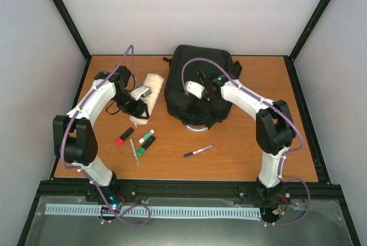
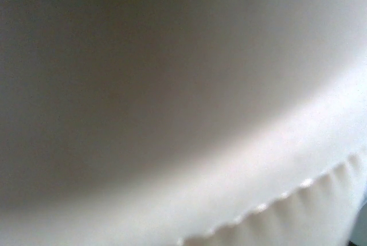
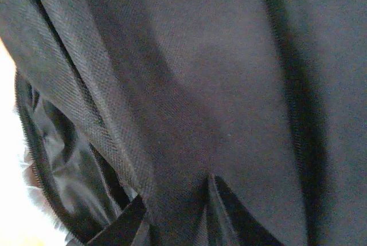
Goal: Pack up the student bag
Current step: Place the stationery in the student bag.
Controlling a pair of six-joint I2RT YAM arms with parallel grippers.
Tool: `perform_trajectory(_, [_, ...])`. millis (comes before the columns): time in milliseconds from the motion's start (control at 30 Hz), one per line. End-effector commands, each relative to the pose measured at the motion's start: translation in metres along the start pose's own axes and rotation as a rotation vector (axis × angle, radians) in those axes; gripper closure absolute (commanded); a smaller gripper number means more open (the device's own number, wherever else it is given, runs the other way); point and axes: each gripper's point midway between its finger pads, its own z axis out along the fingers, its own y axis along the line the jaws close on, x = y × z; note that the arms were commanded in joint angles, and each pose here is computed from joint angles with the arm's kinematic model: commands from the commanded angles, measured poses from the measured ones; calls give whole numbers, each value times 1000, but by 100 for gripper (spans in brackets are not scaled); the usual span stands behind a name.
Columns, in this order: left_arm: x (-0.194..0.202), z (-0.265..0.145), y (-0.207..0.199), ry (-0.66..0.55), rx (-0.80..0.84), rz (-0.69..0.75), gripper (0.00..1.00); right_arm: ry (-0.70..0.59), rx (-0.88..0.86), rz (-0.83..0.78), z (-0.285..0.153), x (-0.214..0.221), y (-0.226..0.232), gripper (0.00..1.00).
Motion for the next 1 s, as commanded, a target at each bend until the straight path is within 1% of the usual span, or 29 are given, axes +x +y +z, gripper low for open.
perform_trajectory(0, [-5, -10, -4, -2, 8, 66, 41, -119, 19, 95, -35, -48, -24, 82])
perform_trajectory(67, [-2, -13, -8, 3, 18, 87, 41, -161, 29, 112, -50, -67, -35, 90])
perform_trajectory(133, [4, -15, -11, 18, 25, 132, 41, -193, 29, 121, -61, -80, -41, 96])
perform_trajectory(167, [8, -16, -12, 29, 30, 154, 41, -212, 32, 126, -68, -88, -45, 97])
perform_trajectory(233, [17, -17, -19, 59, 61, 196, 41, -244, 33, 136, -81, -101, -51, 97])
perform_trajectory(333, [21, -21, -30, 66, 108, 249, 42, -296, 38, 151, -96, -117, -59, 97])
perform_trajectory(467, [23, -21, -31, 88, 114, 297, 42, -349, 53, 154, -112, -130, -65, 97])
perform_trajectory(567, [21, -18, -33, 99, 110, 332, 43, -362, 58, 154, -116, -133, -66, 97])
perform_trajectory(733, [17, -1, -51, 133, 85, 429, 43, -368, 73, 161, -120, -134, -70, 97])
perform_trajectory(833, [5, 16, -52, 142, 31, 459, 45, -380, 74, 150, -128, -137, -72, 97])
perform_trajectory(933, [-14, 31, -49, 143, -14, 423, 45, -393, 74, 154, -136, -141, -74, 97])
perform_trajectory(967, [-25, 36, -44, 127, -50, 394, 46, -396, 74, 159, -137, -141, -74, 97])
